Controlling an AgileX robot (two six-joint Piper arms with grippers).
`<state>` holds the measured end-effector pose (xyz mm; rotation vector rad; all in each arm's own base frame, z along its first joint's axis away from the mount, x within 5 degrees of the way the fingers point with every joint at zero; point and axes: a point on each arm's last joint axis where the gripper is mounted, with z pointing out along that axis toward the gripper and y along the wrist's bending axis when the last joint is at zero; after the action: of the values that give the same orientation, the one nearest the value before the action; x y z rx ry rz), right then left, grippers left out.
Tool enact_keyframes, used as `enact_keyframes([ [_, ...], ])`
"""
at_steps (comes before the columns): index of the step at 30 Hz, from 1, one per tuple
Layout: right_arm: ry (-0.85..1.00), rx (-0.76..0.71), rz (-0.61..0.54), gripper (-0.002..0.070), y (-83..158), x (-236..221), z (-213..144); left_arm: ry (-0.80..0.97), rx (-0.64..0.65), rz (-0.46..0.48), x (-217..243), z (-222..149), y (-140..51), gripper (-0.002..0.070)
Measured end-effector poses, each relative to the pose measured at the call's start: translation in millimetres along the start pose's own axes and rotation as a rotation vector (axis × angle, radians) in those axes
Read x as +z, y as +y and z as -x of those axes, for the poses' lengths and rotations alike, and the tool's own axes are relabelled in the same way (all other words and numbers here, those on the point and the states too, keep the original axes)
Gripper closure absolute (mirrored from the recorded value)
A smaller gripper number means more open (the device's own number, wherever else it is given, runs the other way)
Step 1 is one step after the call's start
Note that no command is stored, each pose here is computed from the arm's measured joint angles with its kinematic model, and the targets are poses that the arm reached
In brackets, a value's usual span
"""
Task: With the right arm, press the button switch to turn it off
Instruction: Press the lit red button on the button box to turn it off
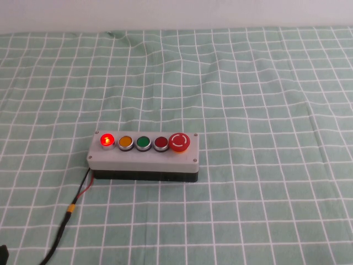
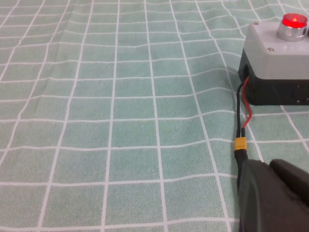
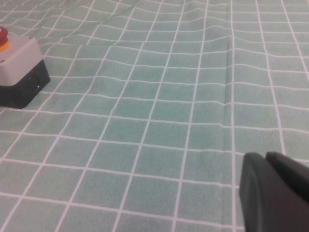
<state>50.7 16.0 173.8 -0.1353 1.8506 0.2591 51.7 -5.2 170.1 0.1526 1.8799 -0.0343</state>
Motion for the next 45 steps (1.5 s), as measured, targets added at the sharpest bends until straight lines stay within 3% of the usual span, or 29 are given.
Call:
enact_keyframes([
  [15, -0.009, 0.0, -0.001, 0.0692, 0, 0, 1, 0.0, 0.0, 0.0, 0, 0, 0.0, 0.0678],
  [36, -0.266, 0.0, -0.025, 0.0692, -2, -3, 24, 0.0, 0.0, 0.0, 0, 0, 0.0, 0.0678],
  [41, -0.423, 0.004, -0.039, 0.0692, -3, -8, 37, 0.0, 0.0, 0.0, 0, 0, 0.0, 0.0678],
  [45, -0.691, 0.006, -0.064, 0.0693, -6, -21, 58, 0.0, 0.0, 0.0, 0, 0, 0.0, 0.0678],
])
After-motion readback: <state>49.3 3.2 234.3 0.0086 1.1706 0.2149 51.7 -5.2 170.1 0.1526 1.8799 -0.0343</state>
